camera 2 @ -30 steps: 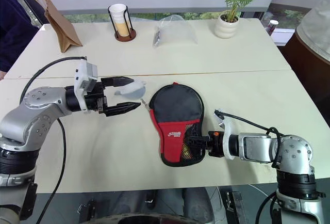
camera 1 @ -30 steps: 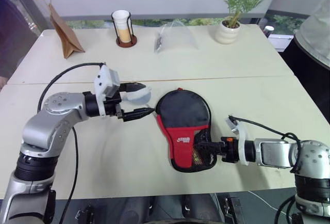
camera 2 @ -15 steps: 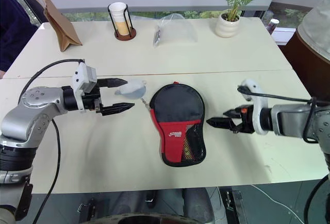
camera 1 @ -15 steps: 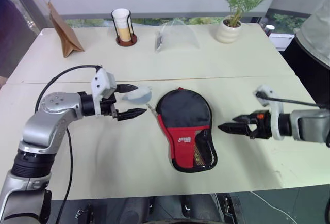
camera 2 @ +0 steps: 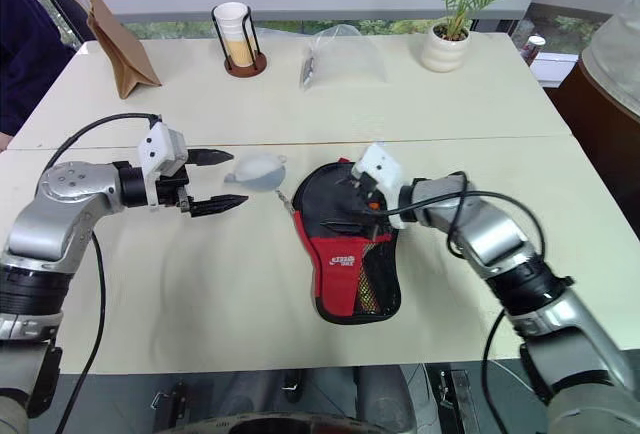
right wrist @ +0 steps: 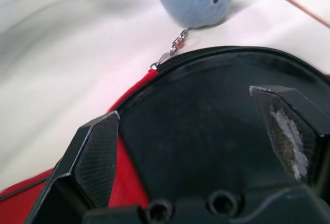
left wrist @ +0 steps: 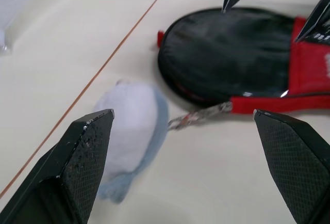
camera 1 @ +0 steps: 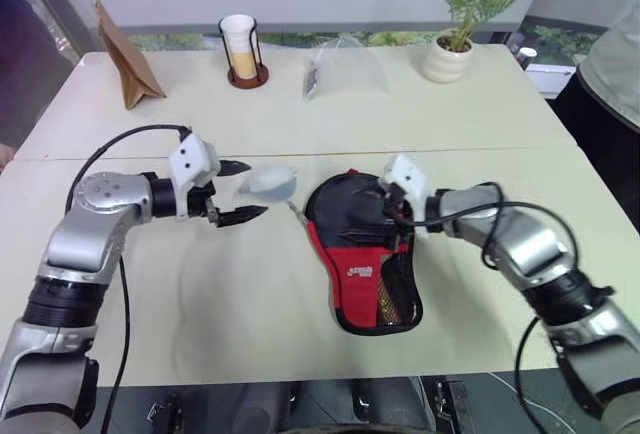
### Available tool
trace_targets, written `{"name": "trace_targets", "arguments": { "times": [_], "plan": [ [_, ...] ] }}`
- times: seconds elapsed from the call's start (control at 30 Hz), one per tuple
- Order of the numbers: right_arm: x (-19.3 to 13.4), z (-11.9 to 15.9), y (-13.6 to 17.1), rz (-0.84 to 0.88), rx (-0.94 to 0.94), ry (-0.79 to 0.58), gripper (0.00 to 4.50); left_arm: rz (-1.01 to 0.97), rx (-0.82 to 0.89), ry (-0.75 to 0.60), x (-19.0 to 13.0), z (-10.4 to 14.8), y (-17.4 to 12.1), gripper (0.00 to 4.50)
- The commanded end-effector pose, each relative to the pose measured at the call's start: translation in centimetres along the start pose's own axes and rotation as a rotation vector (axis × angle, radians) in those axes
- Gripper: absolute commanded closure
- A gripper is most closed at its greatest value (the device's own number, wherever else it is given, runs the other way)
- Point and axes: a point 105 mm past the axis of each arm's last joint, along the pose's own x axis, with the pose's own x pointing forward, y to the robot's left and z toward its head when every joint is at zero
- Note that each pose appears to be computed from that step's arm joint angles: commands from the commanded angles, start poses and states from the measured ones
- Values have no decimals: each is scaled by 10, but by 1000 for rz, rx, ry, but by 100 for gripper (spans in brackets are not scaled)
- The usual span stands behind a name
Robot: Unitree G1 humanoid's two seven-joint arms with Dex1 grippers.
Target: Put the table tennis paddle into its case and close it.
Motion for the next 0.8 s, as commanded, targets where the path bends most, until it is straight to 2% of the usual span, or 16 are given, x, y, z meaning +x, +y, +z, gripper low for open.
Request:
{"name": "trace_targets", "arguments": {
  "times": [0.03,0.23,0.67,0.77,0.8],
  "plan": [
    [8,-1,-6,-9,-26,-14,6,31,53,-8,0,6,9,0],
    [27,-37,4,28,36,88,6,49,51,14,9,-6,20,0],
    [37,-47,12,9,91,151,6,51,68,106,40,-42,40,0],
    [32,-50,13,-5,93,166,0,55,68,106,50,-43,42,87],
    [31,-50,13,-10,96,167,0,54,70,106,53,-43,43,128]
  ]
}}
